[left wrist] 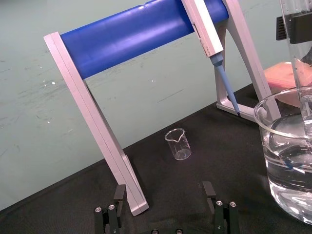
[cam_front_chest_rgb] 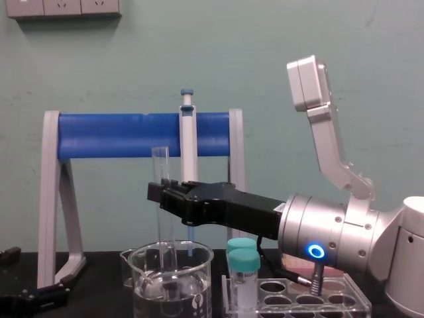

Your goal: Hold the test tube with one hand and immerse one end into the beaker, then return it to the test tube rack.

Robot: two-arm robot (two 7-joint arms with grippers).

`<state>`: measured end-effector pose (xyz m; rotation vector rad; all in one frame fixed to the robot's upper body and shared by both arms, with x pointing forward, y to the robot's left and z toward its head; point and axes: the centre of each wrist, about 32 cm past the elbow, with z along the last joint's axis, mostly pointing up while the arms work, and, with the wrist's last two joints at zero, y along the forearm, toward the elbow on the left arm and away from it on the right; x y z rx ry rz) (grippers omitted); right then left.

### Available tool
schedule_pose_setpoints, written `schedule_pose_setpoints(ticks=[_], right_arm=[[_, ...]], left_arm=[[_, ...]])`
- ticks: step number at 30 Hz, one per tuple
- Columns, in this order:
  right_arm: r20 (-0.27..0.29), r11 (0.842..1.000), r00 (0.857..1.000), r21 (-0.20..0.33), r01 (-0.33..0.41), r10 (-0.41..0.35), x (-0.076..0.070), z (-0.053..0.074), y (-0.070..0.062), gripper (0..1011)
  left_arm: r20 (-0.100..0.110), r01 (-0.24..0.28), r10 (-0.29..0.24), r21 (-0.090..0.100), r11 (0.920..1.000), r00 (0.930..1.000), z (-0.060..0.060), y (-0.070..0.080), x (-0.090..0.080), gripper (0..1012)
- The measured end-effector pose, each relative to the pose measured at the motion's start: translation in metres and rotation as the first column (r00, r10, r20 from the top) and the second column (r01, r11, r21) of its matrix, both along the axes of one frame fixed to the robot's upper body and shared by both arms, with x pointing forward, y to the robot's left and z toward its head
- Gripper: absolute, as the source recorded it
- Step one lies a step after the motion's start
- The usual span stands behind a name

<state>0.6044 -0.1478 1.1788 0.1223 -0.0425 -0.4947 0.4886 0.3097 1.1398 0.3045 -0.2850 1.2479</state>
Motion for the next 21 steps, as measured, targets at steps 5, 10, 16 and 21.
schedule_pose_setpoints(ticks=[5,10,16,21], right_arm=[[-0.004,1.0,1.0,-0.001,0.003,-0.003,-0.0007,-0.0009,-0.0008,228],[-0.007,1.0,1.0,-0.002,0.007,-0.007,-0.0015,-0.0015,-0.0016,228],[-0.01,1.0,1.0,-0.005,0.01,-0.01,-0.0023,-0.0026,-0.0019,228],[-0.011,1.0,1.0,-0.005,0.013,-0.013,-0.0028,-0.0027,-0.0017,228]], left_arm=[[0.0,0.0,0.0,0.0,1.0,1.0,0.0,0.0,0.0,1000],[0.0,0.0,0.0,0.0,1.0,1.0,0.0,0.0,0.0,1000],[0.0,0.0,0.0,0.0,1.0,1.0,0.0,0.0,0.0,1000],[0.0,0.0,0.0,0.0,1.0,1.0,0.0,0.0,0.0,1000]])
